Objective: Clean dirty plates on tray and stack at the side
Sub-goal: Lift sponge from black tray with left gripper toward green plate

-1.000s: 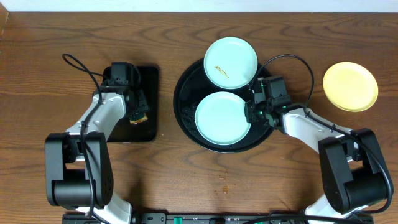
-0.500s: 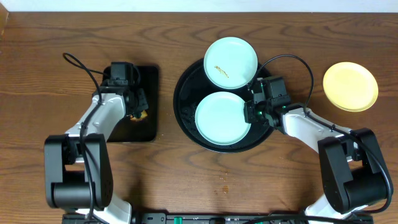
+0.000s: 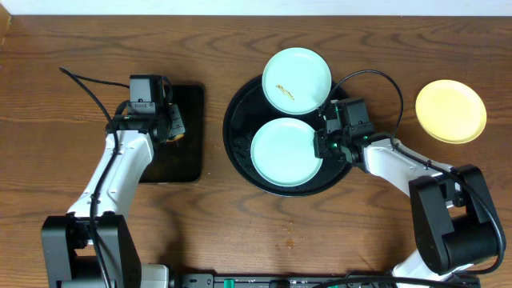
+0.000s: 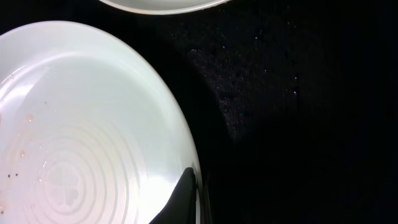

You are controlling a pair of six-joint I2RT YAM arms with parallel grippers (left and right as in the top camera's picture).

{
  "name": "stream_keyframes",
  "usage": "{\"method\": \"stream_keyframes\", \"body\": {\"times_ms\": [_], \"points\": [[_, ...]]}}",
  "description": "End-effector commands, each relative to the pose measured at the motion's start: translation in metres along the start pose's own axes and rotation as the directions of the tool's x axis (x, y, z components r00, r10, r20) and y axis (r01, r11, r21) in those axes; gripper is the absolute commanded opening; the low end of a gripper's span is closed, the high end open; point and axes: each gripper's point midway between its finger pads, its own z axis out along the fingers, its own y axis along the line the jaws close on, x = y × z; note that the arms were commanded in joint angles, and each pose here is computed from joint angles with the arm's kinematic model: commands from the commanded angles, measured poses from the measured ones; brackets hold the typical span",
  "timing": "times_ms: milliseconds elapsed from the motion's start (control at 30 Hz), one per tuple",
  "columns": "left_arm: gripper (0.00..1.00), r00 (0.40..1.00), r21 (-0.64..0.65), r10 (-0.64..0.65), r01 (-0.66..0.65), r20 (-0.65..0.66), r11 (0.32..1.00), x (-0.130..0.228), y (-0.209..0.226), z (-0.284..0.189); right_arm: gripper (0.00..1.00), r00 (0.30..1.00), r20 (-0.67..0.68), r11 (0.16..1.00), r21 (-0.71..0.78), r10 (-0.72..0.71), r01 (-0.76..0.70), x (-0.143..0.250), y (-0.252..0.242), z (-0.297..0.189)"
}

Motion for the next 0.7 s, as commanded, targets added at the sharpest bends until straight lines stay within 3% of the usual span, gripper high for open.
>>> {"method": "stream_keyframes", "body": {"times_ms": [0, 267, 400, 500, 667], "points": [[0.08, 0.998, -0.019, 0.053, -0.052, 0.027, 0.998, -0.008, 0.002, -0.005, 0.01, 1.0, -0.029, 1.0, 0.028, -0.002, 0.003, 0.009, -0.006, 0.006], [0.07, 0.996, -0.011, 0.066, -0.066, 0.066, 0.998, -0.018, -0.001, -0.006, 0.01, 1.0, -0.029, 1.0, 0.028, 0.002, -0.001, 0.009, -0.006, 0.006], [0.08, 0.995, 0.177, 0.083, -0.091, 0.053, 0.98, -0.012, -0.04, -0.013, 0.01, 1.0, -0.029, 1.0, 0.028, 0.002, -0.001, 0.009, -0.006, 0.006], [0.08, 0.995, 0.401, 0.102, -0.094, 0.0, 0.911, 0.005, -0.086, -0.027, 0.01, 1.0, -0.029, 1.0, 0.027, 0.002, -0.001, 0.009, -0.006, 0.006], [0.08, 0.986, 0.487, 0.162, -0.119, -0.047, 0.865, 0.031, -0.131, -0.036, 0.01, 1.0, -0.03, 1.0, 0.027, 0.006, -0.005, 0.009, -0.005, 0.006]]}}
